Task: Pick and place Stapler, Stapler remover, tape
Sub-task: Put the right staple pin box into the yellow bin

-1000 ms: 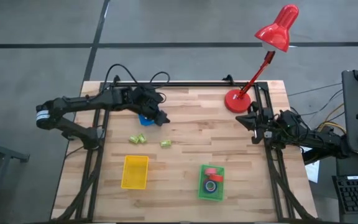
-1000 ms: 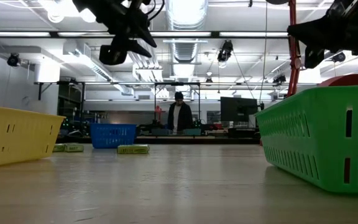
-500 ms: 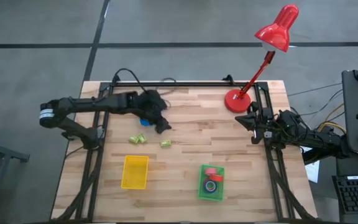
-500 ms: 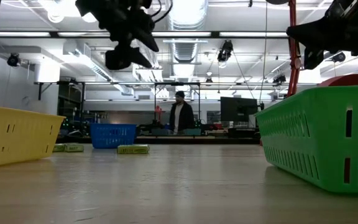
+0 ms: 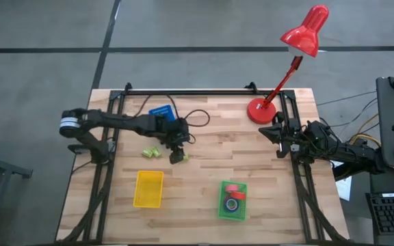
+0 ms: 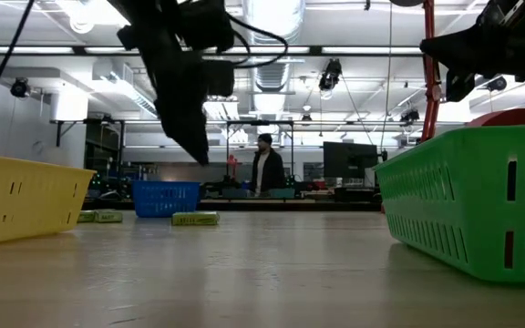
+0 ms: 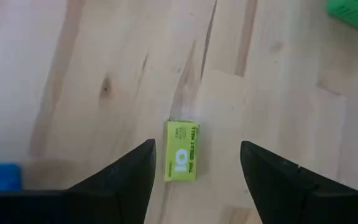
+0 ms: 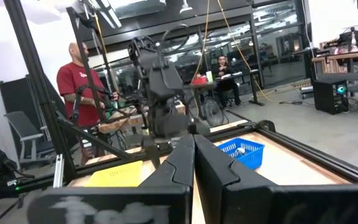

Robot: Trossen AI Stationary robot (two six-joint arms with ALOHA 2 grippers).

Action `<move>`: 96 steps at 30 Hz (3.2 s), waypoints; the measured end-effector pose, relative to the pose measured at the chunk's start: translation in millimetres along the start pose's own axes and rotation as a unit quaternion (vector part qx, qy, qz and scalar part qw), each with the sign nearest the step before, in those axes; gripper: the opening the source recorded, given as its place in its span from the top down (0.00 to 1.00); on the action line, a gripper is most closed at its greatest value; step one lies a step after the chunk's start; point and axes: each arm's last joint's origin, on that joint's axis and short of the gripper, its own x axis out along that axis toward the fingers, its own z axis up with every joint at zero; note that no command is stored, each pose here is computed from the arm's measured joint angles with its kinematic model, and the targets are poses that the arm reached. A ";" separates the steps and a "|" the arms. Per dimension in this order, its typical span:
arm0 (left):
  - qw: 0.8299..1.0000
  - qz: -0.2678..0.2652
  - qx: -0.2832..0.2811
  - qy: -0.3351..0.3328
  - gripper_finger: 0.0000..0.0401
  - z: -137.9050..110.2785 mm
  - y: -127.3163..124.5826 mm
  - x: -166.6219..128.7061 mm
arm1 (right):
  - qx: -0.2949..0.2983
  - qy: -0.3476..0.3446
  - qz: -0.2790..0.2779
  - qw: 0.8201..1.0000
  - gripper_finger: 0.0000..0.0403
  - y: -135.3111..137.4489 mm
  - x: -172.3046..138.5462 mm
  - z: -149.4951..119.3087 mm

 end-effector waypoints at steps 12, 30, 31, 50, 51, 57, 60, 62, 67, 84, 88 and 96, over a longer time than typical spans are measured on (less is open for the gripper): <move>0.997 0.017 0.023 0.065 0.41 -8.0 0.0 51.5 | 0.000 0.000 0.000 1.000 0.98 0.0 0.0 0.1; 0.996 0.041 0.039 0.065 0.42 -9.8 -2.5 65.6 | 0.000 0.000 0.000 1.000 0.98 0.0 0.0 0.2; 0.996 0.041 0.040 0.065 0.42 -9.8 -2.5 65.5 | 0.000 0.000 0.000 1.000 0.98 0.0 0.0 0.2; 0.995 0.053 0.039 0.077 0.57 -12.2 -0.2 74.8 | 0.000 -0.001 0.000 1.000 0.98 0.0 0.0 0.3; 0.995 0.054 0.038 0.077 0.60 -12.2 0.0 74.8 | 0.000 -0.001 0.000 1.000 0.98 0.0 0.0 0.3; 0.995 0.050 0.036 0.076 0.73 -11.9 -0.4 74.6 | 0.000 -0.001 0.000 1.000 0.98 0.0 0.0 0.3; 0.995 0.048 0.035 0.075 0.72 -11.7 -0.7 73.4 | 0.000 -0.001 0.000 1.000 0.98 0.1 0.0 0.3; 0.995 0.041 0.033 0.079 0.69 -12.5 -1.5 70.5 | 0.000 -0.001 0.000 1.000 0.98 0.1 0.0 0.3; 0.996 0.031 0.033 0.080 0.66 -11.8 -5.5 48.9 | 0.000 -0.001 0.000 1.000 0.98 0.1 0.0 0.3; 0.994 -0.053 -0.018 0.096 0.67 -62.0 -44.1 -51.1 | 0.000 0.000 0.000 1.000 0.98 0.1 0.0 0.3; 0.992 -0.064 -0.020 0.107 0.69 -82.6 -58.9 -55.0 | 0.000 0.000 0.000 1.000 0.98 0.1 0.0 0.3; 0.986 -0.063 -0.007 0.155 0.67 -115.1 -70.8 -35.0 | 0.000 0.000 0.000 1.000 0.98 0.1 0.0 0.3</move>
